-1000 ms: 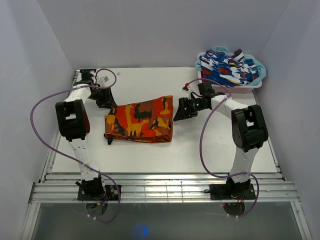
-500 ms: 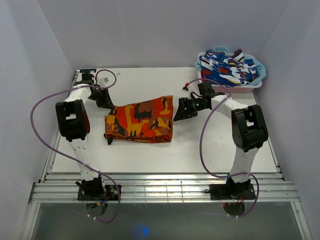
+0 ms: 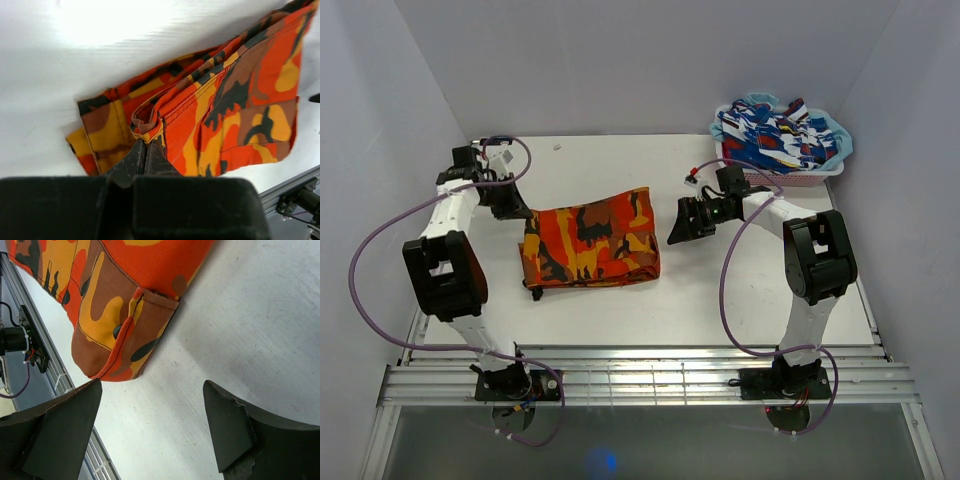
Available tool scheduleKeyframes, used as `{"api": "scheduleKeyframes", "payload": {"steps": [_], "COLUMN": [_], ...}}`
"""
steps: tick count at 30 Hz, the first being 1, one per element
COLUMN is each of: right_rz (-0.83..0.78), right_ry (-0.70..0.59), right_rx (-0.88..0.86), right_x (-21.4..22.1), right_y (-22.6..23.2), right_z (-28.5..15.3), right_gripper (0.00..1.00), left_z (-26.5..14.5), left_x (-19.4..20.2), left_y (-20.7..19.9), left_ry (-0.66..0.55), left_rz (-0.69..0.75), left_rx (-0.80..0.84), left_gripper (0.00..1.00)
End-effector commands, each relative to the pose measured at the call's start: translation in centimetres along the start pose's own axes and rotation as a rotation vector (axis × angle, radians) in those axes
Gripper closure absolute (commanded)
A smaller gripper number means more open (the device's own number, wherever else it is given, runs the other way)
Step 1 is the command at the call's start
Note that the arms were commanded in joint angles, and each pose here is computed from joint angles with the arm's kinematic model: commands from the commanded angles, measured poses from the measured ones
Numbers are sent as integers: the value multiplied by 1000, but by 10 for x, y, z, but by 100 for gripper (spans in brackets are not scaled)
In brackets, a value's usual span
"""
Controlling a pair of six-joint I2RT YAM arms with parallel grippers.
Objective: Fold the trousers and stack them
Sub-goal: Fold the trousers
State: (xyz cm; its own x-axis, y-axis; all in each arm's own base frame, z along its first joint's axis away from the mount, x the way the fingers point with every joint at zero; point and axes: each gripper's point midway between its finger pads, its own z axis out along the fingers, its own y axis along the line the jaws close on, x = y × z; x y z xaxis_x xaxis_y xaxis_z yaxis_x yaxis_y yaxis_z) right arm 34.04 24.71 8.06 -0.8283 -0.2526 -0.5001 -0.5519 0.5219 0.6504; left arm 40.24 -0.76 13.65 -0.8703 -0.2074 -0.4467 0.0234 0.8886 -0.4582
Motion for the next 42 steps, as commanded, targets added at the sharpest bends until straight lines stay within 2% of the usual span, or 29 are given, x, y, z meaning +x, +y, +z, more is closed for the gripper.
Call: {"api": "scheduleKeyframes", "payload": {"steps": [1,3,7,11,13,15,18,22,27,29,30,31,33,35,37,39,42], "right_rz": [-51,-58,-97,-157,-175,-182,-214,-238,-153,-142,-140,-152,-156,-182,-199,-253,-305], "right_ry": [-28,-28,-51,-56,-48,-16,-40,-30,112,142,162,172,184,157,134,80,51], "right_rx": [-48,-61,-147,-252,-272,-267,-176,-157,-128,-101,-84,-67,-59,-83,-125,-157,-181], "right_x": [-12,-14,-22,-32,-36,-30,-27,-20,30,44,52,55,54,41,28,4,-14], "right_y": [15,17,36,65,69,77,71,70,44,37,32,28,30,48,71,100,128], "right_z": [-3,-1,0,15,28,46,64,84,133,143,147,148,145,134,122,104,82], "right_gripper": [13,13,16,27,29,21,21,33,46,48,49,49,49,44,42,34,27], "left_z": [28,42,71,88,90,93,97,98,93,88,82,74,43,22,-9,-32,-32], "left_x": [23,24,51,58,53,43,26,2,-32,-45,-51,-58,-79,-82,-79,-63,-29], "left_y": [43,57,83,99,104,106,104,109,112,110,110,107,99,87,71,55,37], "left_ry": [53,48,116,143,134,117,94,66,-2,-14,-26,-47,-123,-140,-138,-103,-29], "left_rz": [-49,-53,-89,-95,-91,-92,-77,-25,14,20,20,30,78,137,199,220,238], "left_rx": [-65,-87,-124,-149,-162,-161,-140,-142,-159,-150,-147,-140,-147,-148,-180,-174,-160], "left_gripper": [100,100,100,100,100,100,100,100,98,84,65,54,41,29,25,25,25]}}
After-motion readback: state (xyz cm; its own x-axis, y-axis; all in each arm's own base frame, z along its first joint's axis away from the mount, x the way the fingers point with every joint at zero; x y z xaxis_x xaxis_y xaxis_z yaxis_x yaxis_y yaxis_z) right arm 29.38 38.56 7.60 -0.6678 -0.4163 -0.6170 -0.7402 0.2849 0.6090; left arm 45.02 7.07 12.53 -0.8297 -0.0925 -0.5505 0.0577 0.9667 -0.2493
